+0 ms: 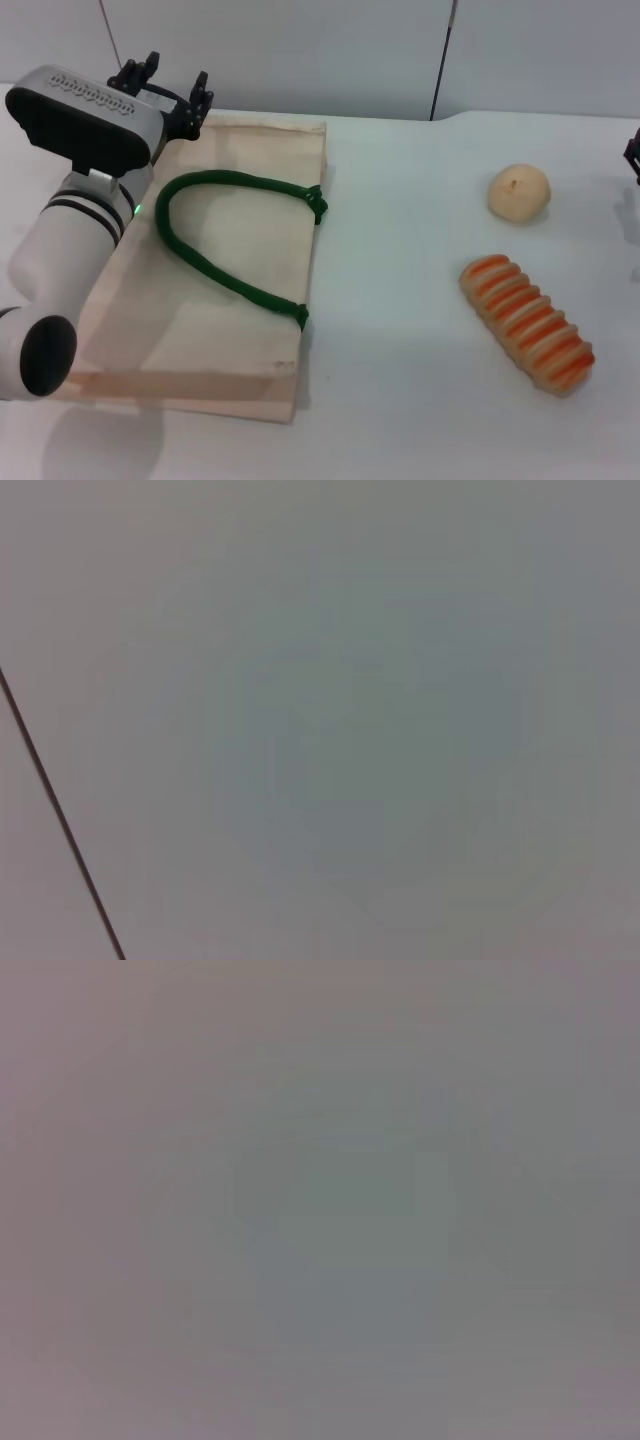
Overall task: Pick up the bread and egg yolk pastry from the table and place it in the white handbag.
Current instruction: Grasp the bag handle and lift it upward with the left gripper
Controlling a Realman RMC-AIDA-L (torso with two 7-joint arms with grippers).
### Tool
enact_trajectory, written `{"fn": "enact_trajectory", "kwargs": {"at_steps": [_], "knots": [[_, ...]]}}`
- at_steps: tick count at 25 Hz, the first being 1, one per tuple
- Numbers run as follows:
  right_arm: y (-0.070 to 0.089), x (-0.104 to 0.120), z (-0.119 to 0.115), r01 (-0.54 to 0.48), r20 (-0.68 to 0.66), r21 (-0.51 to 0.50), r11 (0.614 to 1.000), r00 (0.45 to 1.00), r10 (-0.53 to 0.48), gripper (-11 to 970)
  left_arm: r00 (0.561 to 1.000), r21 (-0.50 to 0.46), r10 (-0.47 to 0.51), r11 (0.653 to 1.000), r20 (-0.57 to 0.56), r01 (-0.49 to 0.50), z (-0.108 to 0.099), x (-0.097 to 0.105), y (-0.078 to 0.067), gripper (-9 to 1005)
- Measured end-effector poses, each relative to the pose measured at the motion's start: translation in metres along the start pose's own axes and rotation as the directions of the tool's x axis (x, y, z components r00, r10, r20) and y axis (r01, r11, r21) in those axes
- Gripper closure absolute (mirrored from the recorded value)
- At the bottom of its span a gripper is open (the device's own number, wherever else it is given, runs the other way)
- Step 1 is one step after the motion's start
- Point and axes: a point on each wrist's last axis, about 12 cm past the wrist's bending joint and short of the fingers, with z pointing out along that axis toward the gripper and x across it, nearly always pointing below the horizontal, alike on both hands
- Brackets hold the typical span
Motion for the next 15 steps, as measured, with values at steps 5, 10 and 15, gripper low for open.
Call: {"fn": "enact_trajectory", "kwargs": {"at_steps": [5, 10, 15], "knots": [[-0.0007, -0.0004, 0.0002, -0.001, 0.002, 0.004, 1.000, 1.000, 0.001, 98, 1.000, -0.011, -0.005, 1.000, -0.003, 0.005, -0.0010, 0.0013, 0.0025, 385], [-0.0005, -0.0006, 0.0002, -0.001, 0.004, 0.003, 1.000, 1.000, 0.001, 98, 1.000, -0.015, -0.006, 1.000, -0.002, 0.006, -0.0018, 0.0022, 0.0033, 385], [-0.0005, -0.0006, 0.0002, -0.002, 0.004, 0.003, 1.000, 1.000, 0.002, 98, 1.000, -0.015, -0.005, 1.000, -0.002, 0.005, -0.0019, 0.0023, 0.0034, 385]]}}
